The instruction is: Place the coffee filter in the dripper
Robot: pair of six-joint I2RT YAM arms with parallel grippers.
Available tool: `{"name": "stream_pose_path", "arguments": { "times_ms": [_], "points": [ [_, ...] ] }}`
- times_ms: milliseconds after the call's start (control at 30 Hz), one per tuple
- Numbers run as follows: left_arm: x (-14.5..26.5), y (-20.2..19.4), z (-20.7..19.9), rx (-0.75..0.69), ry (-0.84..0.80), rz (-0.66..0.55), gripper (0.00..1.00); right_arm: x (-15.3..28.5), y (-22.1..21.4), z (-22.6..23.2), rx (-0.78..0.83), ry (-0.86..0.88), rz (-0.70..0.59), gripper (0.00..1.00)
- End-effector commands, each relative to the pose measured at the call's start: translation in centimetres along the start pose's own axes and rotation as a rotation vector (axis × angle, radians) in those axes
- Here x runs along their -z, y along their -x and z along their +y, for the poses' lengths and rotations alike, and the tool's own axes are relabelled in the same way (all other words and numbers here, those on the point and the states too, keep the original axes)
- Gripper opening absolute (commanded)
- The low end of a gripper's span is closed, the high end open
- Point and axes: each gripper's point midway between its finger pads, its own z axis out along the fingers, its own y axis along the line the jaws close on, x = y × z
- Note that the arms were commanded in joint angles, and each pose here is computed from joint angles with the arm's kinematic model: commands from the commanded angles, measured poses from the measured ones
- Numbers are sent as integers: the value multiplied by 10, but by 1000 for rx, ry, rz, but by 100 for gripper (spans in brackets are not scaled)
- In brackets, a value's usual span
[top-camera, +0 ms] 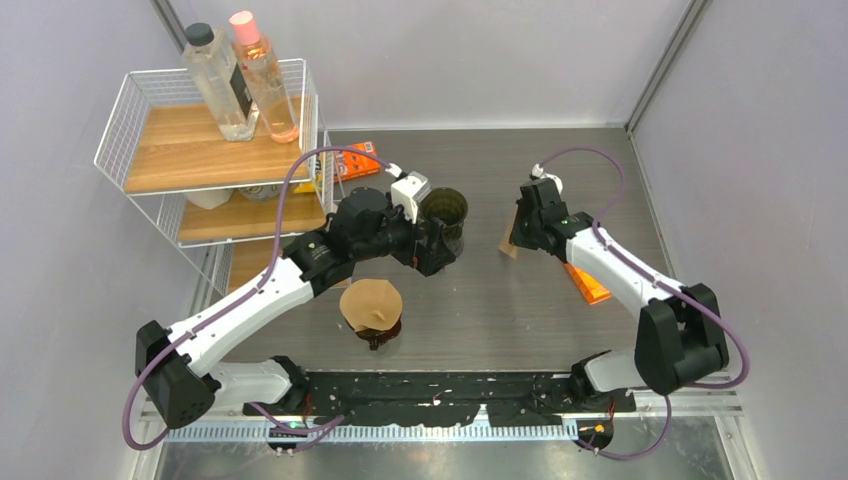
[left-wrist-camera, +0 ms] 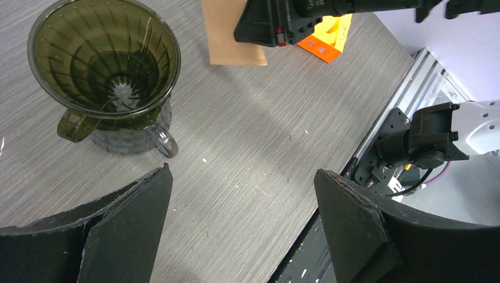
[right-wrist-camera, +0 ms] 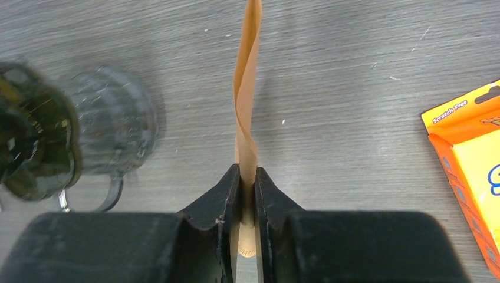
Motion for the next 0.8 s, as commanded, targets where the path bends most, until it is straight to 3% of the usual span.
{"name": "stream_pose_path", "arguments": {
  "times_ms": [0, 200, 600, 767],
  "points": [
    [1, 14, -9, -26, -34, -37, 99, 35, 17, 14, 40, 115, -91, 19],
    [1, 18, -8, -27, -25, -41, 99, 92, 25, 31, 113, 306, -209, 20],
    [2, 31, -37, -29, -171, -41, 99, 209, -10, 95, 333, 997, -431, 22],
    [-3, 35, -41, -1, -189, -45, 99, 238, -8, 102, 334, 1111, -523, 22]
  ]
}}
